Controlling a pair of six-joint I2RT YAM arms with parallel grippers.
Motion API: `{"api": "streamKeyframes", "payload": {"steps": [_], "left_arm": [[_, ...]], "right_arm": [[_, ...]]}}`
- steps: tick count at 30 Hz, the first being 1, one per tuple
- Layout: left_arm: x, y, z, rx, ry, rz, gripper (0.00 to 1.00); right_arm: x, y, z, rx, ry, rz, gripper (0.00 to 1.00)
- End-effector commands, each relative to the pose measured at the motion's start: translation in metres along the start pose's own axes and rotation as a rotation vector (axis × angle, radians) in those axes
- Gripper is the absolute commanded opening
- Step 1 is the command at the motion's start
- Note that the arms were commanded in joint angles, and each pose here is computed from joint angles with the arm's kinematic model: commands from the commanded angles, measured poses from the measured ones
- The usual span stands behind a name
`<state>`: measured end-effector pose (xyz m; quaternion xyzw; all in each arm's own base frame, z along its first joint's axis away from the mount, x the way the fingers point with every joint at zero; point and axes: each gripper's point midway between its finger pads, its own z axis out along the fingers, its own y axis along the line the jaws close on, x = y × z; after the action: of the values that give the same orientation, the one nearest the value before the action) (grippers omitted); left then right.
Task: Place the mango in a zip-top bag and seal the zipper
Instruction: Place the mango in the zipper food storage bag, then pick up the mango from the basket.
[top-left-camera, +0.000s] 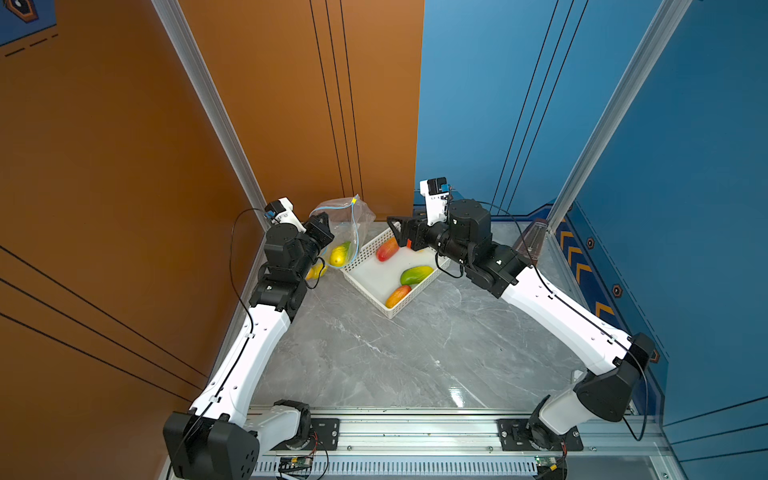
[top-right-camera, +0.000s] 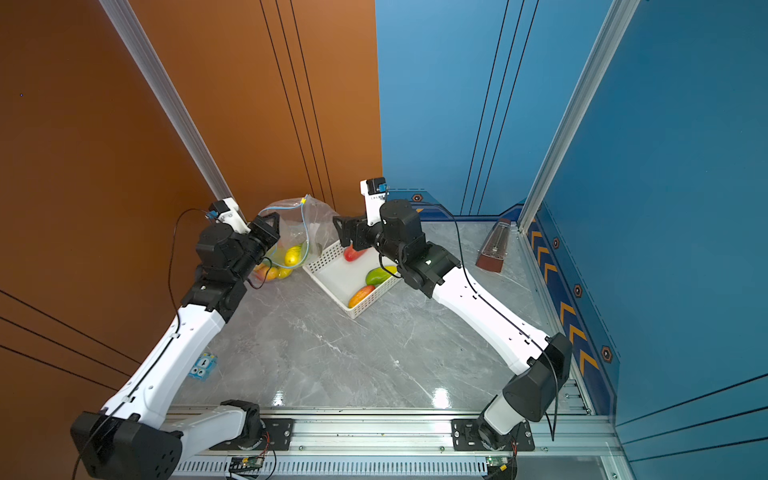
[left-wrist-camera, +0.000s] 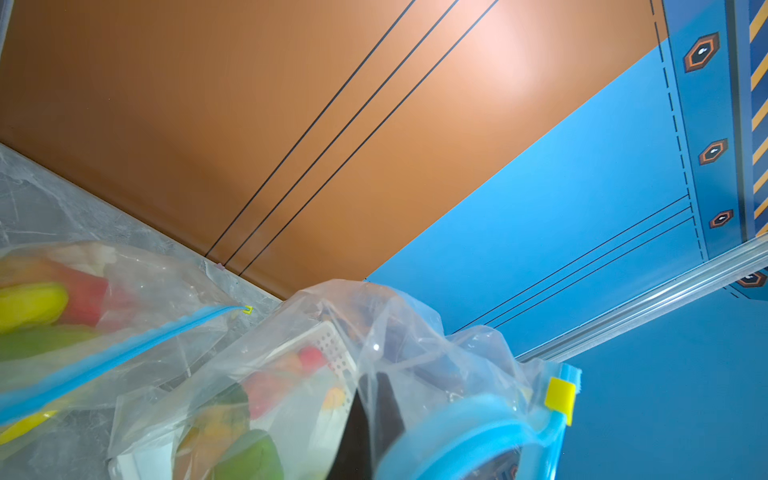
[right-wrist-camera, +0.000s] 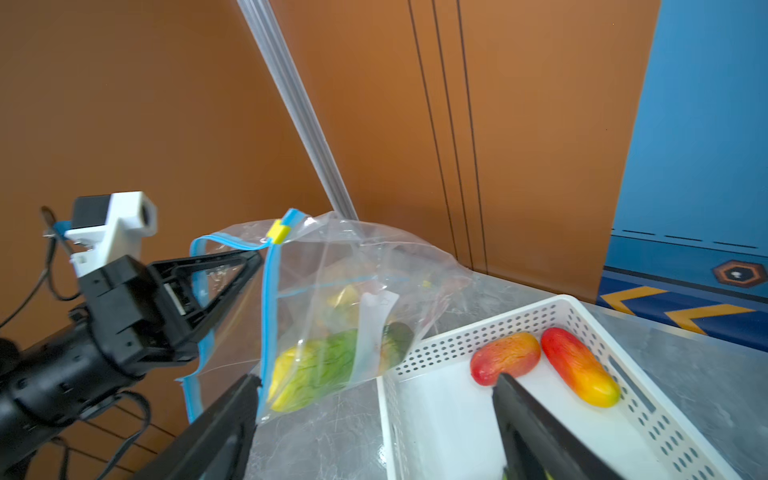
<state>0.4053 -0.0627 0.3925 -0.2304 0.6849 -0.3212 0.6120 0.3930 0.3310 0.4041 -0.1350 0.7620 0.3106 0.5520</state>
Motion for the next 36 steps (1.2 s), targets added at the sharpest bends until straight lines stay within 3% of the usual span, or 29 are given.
{"api": "streamKeyframes", "payload": {"steps": [1,7,14,23,27,36], "left_arm": [[-0.017,0.000,-0.004,-0.032,-0.074,0.083,0.00],[-0.022,0.011,-0.005,-0.089,-0.111,0.144,0.00],[-0.017,0.004,-0.006,-0.062,-0.092,0.171,0.00],[-0.012,0.001,-0.006,-0.042,-0.079,0.179,0.00],[-0.011,-0.001,-0.006,-0.032,-0.074,0.179,0.00],[-0.008,0.000,-0.007,-0.033,-0.070,0.178,0.00]], "right_arm": [[0.102,-0.068,0.060,0.166,0.280,0.075,0.88],[0.172,-0.113,0.146,0.290,0.421,0.194,0.93],[0.212,-0.149,0.204,0.407,0.430,0.260,0.94],[0.238,-0.172,0.234,0.513,0.350,0.277,0.94],[0.249,-0.177,0.241,0.516,0.349,0.296,0.86],[0.274,-0.186,0.254,0.487,0.356,0.355,0.85]]}}
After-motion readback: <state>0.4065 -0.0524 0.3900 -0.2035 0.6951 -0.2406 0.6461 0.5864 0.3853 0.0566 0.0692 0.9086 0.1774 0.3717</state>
